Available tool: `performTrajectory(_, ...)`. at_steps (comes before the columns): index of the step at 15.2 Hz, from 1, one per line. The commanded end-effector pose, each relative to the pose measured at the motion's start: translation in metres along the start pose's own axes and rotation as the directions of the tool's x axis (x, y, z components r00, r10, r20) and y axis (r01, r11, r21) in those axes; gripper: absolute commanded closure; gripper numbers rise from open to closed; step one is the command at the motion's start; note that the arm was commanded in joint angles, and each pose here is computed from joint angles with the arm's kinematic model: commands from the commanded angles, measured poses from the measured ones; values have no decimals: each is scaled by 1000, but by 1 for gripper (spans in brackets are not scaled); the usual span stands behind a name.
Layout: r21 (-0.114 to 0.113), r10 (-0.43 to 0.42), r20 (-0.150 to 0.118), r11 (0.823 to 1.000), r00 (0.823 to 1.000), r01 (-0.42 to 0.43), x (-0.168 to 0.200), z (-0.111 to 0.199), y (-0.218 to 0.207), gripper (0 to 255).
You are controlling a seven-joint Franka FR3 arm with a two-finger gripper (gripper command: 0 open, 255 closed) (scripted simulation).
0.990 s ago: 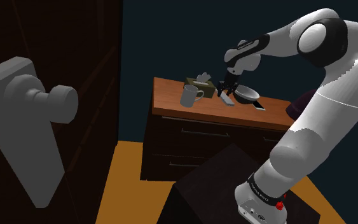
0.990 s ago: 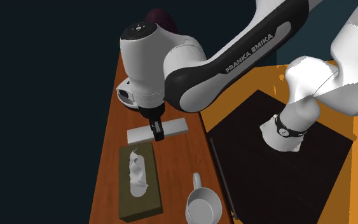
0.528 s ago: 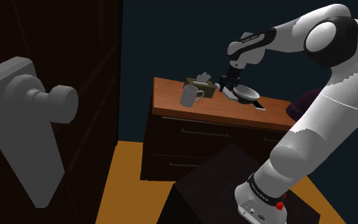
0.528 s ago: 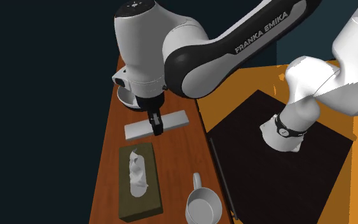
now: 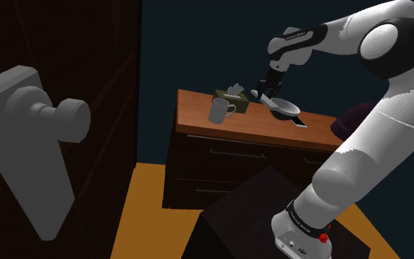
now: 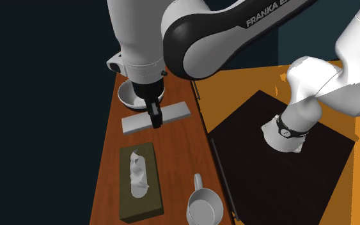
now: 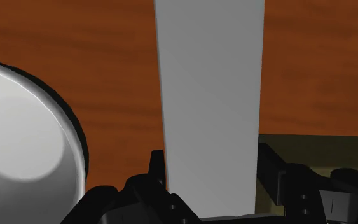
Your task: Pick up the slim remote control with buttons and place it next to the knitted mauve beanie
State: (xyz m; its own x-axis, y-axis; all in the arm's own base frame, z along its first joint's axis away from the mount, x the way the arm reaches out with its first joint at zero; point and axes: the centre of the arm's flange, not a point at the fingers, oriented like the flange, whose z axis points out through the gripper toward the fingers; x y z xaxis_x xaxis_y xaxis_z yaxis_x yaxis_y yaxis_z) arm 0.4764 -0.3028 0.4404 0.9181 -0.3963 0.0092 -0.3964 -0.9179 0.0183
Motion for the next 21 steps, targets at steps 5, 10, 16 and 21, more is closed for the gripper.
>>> performTrajectory(5,0,0,0,1000,1000,0,0,-33,0,255)
performTrajectory(10,0,0,0,1000,1000,0,0,-59,0,255)
performTrajectory(16,0,0,0,1000,1000,0,1,-91,1,255)
performTrajectory(21,0,0,0,1000,1000,0,1,-117,1,255)
